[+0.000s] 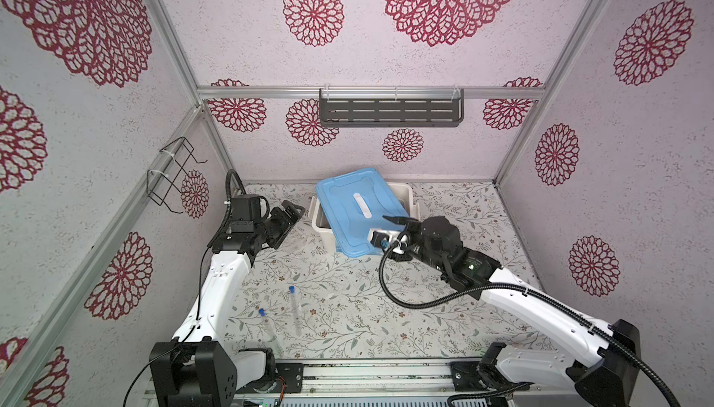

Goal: Organize the chemistry lab equipment
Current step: 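Move the right gripper to the lid's white handle and grasp it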

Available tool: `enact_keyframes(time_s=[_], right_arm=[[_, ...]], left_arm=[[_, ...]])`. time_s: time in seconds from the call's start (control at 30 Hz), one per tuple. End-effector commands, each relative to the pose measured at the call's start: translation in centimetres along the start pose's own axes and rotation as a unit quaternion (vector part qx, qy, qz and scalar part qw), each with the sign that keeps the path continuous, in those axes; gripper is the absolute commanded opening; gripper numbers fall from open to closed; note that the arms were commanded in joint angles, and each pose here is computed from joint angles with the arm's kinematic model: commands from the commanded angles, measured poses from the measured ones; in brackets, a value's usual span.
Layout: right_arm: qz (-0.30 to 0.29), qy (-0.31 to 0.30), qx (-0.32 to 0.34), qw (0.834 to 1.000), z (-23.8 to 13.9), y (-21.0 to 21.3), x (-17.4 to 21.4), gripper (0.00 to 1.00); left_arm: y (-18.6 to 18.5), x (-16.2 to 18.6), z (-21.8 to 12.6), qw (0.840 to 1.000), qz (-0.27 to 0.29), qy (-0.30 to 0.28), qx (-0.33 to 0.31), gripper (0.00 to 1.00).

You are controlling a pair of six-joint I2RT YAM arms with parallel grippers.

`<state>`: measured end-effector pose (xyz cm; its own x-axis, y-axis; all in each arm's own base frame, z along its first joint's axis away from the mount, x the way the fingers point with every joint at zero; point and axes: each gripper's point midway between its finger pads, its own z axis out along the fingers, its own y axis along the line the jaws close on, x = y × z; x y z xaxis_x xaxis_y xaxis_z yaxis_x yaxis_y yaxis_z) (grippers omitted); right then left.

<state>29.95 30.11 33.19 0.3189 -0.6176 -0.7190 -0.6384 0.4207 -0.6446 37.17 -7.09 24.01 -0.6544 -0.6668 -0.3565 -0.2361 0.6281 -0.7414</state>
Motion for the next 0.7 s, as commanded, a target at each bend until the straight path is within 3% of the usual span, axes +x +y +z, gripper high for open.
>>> enact_keyframes(time_s=[0.0,0.17,0.27,0.43,0.67], right_arm=[[0.201,-0.02,0.025,0.979,2.1,-4.3,-1.9,0.63],[0.374,0.058,-0.005,0.925,6.2,-6.4,1.1,0.63],[0.416,0.122,-0.029,0.901,8.6,-5.2,3.0,0.66],[0.448,0.238,-0.064,0.86,11.9,-2.5,6.4,0.66],[0.447,0.295,-0.077,0.841,14.1,-0.5,9.1,0.62]], left_arm=[[-1.5,0.0,-0.8,0.998,0.056,-0.003,-0.008,0.98],[-0.7,0.5,-1.4,0.998,0.061,-0.001,-0.031,0.97],[0.1,0.9,-1.8,0.997,0.065,-0.003,-0.047,0.98],[1.0,1.8,-1.9,0.996,0.066,0.01,-0.056,0.98],[1.8,1.5,-2.3,0.992,0.088,0.021,-0.092,0.97]])
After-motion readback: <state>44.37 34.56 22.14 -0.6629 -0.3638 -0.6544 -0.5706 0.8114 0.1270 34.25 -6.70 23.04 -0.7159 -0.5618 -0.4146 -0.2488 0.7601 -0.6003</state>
